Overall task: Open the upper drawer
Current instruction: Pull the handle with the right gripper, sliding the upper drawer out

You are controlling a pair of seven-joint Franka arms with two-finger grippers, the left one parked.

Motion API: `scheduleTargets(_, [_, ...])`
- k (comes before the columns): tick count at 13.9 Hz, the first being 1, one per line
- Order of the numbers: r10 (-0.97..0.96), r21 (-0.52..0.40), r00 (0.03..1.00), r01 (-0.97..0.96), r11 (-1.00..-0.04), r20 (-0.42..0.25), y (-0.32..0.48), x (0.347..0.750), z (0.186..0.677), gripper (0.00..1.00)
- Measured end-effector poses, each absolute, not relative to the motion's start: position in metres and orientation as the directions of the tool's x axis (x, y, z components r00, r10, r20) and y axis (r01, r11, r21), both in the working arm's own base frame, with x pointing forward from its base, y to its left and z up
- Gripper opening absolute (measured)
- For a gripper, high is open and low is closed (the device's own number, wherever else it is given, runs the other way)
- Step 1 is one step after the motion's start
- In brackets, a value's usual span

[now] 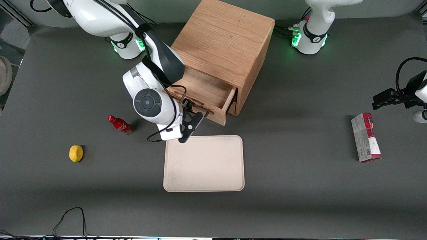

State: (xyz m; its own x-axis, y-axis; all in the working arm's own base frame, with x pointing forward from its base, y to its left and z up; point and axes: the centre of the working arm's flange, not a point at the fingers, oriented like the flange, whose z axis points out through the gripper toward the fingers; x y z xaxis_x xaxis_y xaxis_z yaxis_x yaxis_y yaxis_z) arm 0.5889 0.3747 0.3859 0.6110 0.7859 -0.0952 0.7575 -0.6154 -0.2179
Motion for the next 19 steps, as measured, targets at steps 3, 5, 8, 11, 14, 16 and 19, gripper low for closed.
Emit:
scheduleTargets(3, [0.778, -0.218, 0.622, 0.751, -0.624, -0.086, 0.370, 0.599, 0.385, 1.00])
scheduleTargets(5, [0.774, -0.219, 0.628, 0.746, -0.629, -0.079, 0.367, 0.606, 0.384, 1.00])
scheduleTargets(8, [0.765, -0.234, 0.641, 0.735, -0.636, -0.066, 0.361, 0.612, 0.386, 1.00])
scheduleTargets(11, [0.752, -0.240, 0.657, 0.722, -0.649, -0.054, 0.351, 0.621, 0.388, 1.00])
scheduleTargets(14, [0.740, -0.240, 0.671, 0.712, -0.660, -0.045, 0.342, 0.629, 0.391, 1.00])
scheduleTargets(16, [0.728, -0.263, 0.685, 0.697, -0.668, -0.033, 0.337, 0.633, 0.394, 1.00])
scheduleTargets(19, [0.700, -0.302, 0.714, 0.663, -0.685, -0.020, 0.322, 0.642, 0.395, 1.00])
